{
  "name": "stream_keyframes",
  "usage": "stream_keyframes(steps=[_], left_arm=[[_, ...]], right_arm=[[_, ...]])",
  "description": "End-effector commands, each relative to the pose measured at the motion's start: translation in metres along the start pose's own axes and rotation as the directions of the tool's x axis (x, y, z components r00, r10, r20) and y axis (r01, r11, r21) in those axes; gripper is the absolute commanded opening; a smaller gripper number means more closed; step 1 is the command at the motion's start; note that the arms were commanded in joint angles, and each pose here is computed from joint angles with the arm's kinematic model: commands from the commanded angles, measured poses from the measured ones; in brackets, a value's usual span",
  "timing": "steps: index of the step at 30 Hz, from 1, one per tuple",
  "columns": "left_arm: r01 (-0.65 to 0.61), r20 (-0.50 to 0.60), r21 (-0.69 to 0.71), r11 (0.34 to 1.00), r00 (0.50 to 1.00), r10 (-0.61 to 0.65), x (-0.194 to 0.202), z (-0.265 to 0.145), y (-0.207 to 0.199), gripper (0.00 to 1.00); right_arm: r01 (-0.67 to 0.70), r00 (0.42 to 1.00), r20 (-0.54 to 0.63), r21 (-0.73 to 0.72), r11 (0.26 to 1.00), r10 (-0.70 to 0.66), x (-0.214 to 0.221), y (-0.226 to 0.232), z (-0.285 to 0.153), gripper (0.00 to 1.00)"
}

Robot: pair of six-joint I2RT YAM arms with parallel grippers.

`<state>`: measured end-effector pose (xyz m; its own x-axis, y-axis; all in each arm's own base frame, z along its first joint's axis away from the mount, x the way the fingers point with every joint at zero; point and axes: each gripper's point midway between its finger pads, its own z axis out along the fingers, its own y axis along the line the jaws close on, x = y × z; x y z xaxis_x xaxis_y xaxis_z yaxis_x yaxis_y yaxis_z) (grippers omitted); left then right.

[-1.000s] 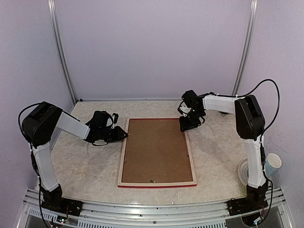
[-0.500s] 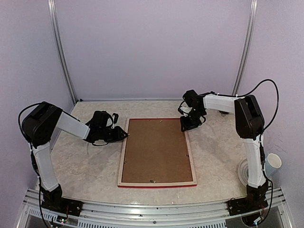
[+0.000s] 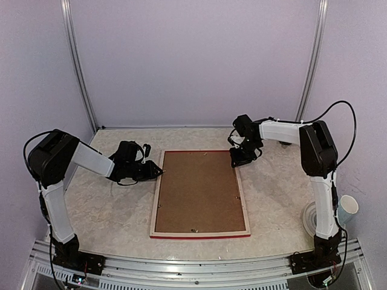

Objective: Put the photo into the frame
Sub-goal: Press the fastener onto the backboard.

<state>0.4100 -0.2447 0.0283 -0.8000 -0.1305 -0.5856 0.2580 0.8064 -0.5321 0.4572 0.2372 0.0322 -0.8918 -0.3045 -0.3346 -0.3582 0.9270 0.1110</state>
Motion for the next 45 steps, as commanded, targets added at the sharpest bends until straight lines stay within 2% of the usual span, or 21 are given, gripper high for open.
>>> stream_keyframes(steps=[1, 8, 10, 13, 15, 21, 25, 28, 31, 35, 45], left_arm=[[0.025, -0.110, -0.056, 0.998, 0.993, -0.031, 0.037, 0.007, 0.022, 0.21], [0.026, -0.109, -0.056, 0.998, 0.993, -0.032, 0.037, 0.007, 0.022, 0.21], [0.026, -0.108, -0.054, 0.998, 0.994, -0.032, 0.037, 0.006, 0.021, 0.21], [0.025, -0.095, -0.058, 0.998, 0.995, -0.030, 0.034, 0.004, 0.021, 0.22], [0.023, -0.075, -0.048, 0.999, 0.997, -0.026, 0.030, 0.001, 0.018, 0.26], [0.015, -0.035, -0.031, 0.999, 0.999, -0.016, 0.022, -0.009, 0.011, 0.40], [0.016, -0.030, -0.029, 0.999, 0.999, -0.017, 0.020, -0.010, 0.009, 0.61], [0.018, -0.029, -0.023, 1.000, 0.999, -0.019, 0.020, -0.009, 0.007, 0.76], [0.019, -0.031, -0.018, 1.000, 0.999, -0.020, 0.019, -0.009, 0.005, 0.84], [0.020, -0.037, -0.015, 1.000, 0.999, -0.021, 0.016, -0.006, 0.003, 0.88], [0.020, -0.053, -0.018, 1.000, 0.998, -0.021, 0.009, 0.006, -0.008, 0.98]], right_arm=[[-0.019, 0.999, -0.046, 0.066, 0.998, 0.022, 0.019, -0.013, 0.014, 0.15], [-0.017, 0.999, -0.035, 0.072, 0.997, 0.020, 0.016, -0.014, 0.009, 0.16], [-0.016, 0.999, -0.029, 0.063, 0.998, 0.018, 0.014, -0.012, 0.007, 0.21], [-0.015, 1.000, -0.012, 0.043, 0.999, 0.016, 0.009, -0.008, -0.001, 0.38], [-0.018, 1.000, 0.002, 0.025, 1.000, 0.018, 0.005, -0.006, -0.006, 0.48], [-0.042, 0.998, 0.045, -0.064, 0.997, 0.045, -0.001, -0.001, -0.026, 0.65], [-0.057, 0.996, 0.068, -0.099, 0.993, 0.064, 0.001, 0.002, -0.037, 0.74], [-0.072, 0.993, 0.079, -0.147, 0.987, 0.084, 0.008, 0.006, -0.043, 0.77], [-0.090, 0.991, 0.081, -0.221, 0.971, 0.111, 0.019, 0.014, -0.046, 0.78], [-0.106, 0.988, 0.074, -0.284, 0.953, 0.132, 0.038, 0.023, -0.048, 0.79], [-0.112, 0.987, 0.069, -0.337, 0.935, 0.143, 0.073, 0.030, -0.056, 0.81]])
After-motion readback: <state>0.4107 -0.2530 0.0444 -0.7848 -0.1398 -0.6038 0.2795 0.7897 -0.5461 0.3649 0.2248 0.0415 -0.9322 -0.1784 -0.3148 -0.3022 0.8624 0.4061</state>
